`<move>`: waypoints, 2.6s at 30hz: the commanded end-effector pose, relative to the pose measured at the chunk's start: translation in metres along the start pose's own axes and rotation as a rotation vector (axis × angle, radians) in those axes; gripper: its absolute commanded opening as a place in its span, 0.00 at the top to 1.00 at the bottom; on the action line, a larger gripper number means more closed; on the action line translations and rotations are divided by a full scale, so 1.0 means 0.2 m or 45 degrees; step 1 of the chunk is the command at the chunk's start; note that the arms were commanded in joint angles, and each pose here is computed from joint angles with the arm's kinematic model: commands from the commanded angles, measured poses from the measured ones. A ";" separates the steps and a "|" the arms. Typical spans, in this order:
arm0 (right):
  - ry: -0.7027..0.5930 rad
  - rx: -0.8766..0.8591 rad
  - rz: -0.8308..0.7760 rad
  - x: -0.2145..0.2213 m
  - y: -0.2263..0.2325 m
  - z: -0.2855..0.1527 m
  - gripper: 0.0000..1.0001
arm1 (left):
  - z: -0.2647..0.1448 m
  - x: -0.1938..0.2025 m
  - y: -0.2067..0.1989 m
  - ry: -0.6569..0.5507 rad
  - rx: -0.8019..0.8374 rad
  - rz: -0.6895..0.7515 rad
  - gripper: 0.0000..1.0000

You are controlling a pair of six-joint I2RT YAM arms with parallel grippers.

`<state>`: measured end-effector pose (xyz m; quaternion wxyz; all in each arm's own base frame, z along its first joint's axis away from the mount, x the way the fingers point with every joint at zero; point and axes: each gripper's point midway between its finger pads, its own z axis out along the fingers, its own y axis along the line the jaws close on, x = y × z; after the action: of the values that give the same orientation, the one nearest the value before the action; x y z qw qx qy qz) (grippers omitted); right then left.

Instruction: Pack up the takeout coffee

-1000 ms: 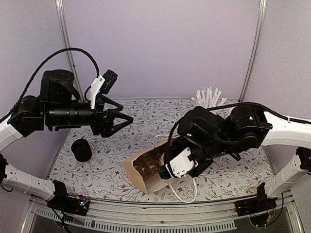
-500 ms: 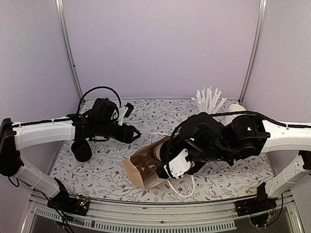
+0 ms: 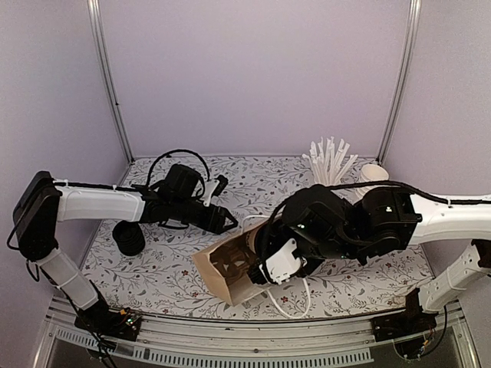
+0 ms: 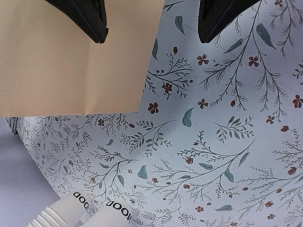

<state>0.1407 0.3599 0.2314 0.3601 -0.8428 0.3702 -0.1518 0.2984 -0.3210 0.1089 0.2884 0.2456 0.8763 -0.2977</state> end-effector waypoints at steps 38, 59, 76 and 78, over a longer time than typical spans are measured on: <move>0.047 -0.063 0.025 0.00 0.10 0.25 0.72 | 0.08 0.07 -0.27 0.038 0.357 0.116 0.39; 0.167 -0.041 0.057 0.07 0.07 0.39 0.72 | 0.11 0.10 -0.26 0.095 0.368 0.135 0.40; 0.143 -0.097 0.117 0.09 0.02 0.47 0.72 | 0.05 0.05 -0.16 0.052 0.336 0.090 0.39; 0.134 -0.129 0.143 0.10 0.00 0.47 0.72 | 0.01 0.02 -0.11 0.022 0.311 0.070 0.38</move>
<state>0.1908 0.3883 0.1614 0.3102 -0.8374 0.4159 -0.1722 0.2794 -0.3537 0.1077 0.2530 0.3147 0.8265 -0.3922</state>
